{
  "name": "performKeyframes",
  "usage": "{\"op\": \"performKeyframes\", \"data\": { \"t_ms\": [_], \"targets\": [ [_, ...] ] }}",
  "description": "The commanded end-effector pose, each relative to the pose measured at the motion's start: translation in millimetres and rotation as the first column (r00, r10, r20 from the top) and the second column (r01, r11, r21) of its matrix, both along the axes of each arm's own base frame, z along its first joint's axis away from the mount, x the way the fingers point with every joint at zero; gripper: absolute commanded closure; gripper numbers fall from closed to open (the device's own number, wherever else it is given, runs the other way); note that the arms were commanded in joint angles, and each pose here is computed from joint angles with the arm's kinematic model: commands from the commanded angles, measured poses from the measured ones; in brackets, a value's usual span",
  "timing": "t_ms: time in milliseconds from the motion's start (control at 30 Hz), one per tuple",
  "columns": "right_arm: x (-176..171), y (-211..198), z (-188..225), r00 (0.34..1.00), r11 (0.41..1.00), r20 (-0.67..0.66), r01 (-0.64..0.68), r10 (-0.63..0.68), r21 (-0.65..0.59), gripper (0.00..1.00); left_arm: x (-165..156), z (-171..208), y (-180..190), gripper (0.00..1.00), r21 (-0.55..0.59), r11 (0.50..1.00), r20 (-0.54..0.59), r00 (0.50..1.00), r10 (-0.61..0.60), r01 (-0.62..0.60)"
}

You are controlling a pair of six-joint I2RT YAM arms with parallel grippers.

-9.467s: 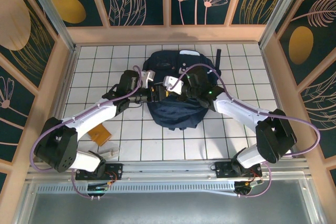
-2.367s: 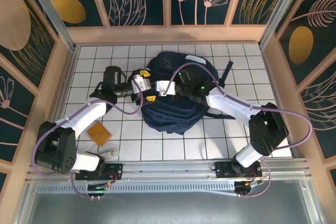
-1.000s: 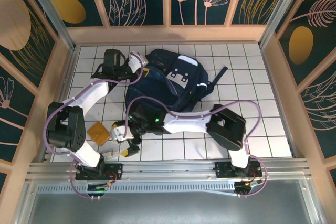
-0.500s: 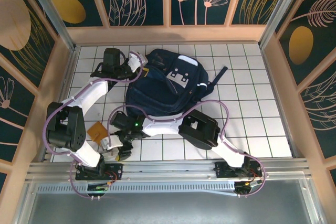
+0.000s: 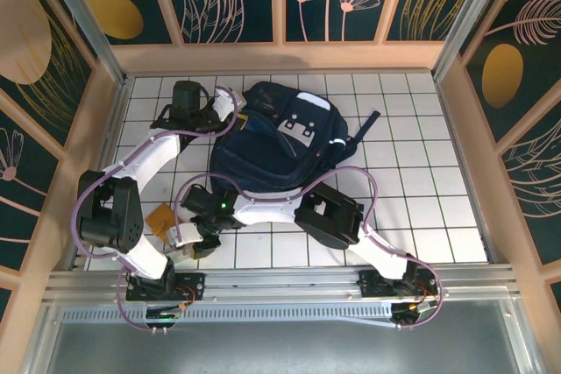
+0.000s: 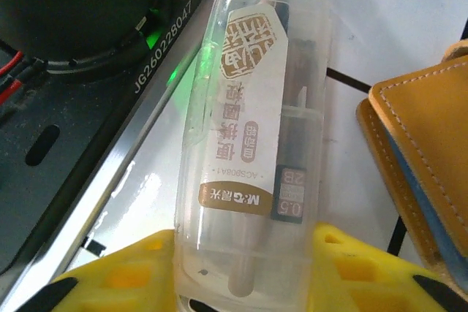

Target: Pack the student bag

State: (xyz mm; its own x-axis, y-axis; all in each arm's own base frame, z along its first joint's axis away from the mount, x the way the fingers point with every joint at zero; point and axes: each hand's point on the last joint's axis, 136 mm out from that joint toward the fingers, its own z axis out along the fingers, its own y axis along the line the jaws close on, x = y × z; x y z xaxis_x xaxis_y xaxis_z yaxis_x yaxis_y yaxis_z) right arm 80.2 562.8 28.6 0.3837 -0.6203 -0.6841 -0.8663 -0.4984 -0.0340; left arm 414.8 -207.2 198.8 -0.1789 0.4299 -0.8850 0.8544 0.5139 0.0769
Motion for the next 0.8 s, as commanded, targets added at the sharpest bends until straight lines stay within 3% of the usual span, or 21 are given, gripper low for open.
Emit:
{"op": "performKeyframes", "data": {
  "t_ms": [0, 233, 400, 600, 767],
  "targets": [
    [3, -3, -9, 0.997, 0.999, -0.073, 0.026, -0.027, -0.023, 0.73, 1, 29, 4, 1.0, -0.054, 0.998, 0.018, 1.0, 0.02, -0.019],
    [8, -41, 16, 0.989, 0.993, -0.099, 0.11, -0.113, -0.033, 0.75, -6, 32, 4, 1.0, -0.048, 0.999, 0.013, 1.0, 0.004, -0.004],
    [23, -94, 46, 0.95, 0.957, -0.117, 0.288, -0.29, -0.035, 0.74, -8, 41, 1, 1.0, -0.074, 0.997, -0.004, 1.0, -0.002, 0.002],
    [55, -153, 88, 0.855, 0.859, -0.097, 0.512, -0.509, 0.001, 0.74, -10, 47, -1, 1.0, -0.136, 0.99, -0.052, 0.999, 0.015, -0.022],
    [91, -196, 135, 0.733, 0.729, -0.138, 0.679, -0.666, 0.087, 0.74, -15, 51, -3, 1.0, -0.159, 0.987, -0.061, 0.998, 0.009, -0.019]
  ]
}}
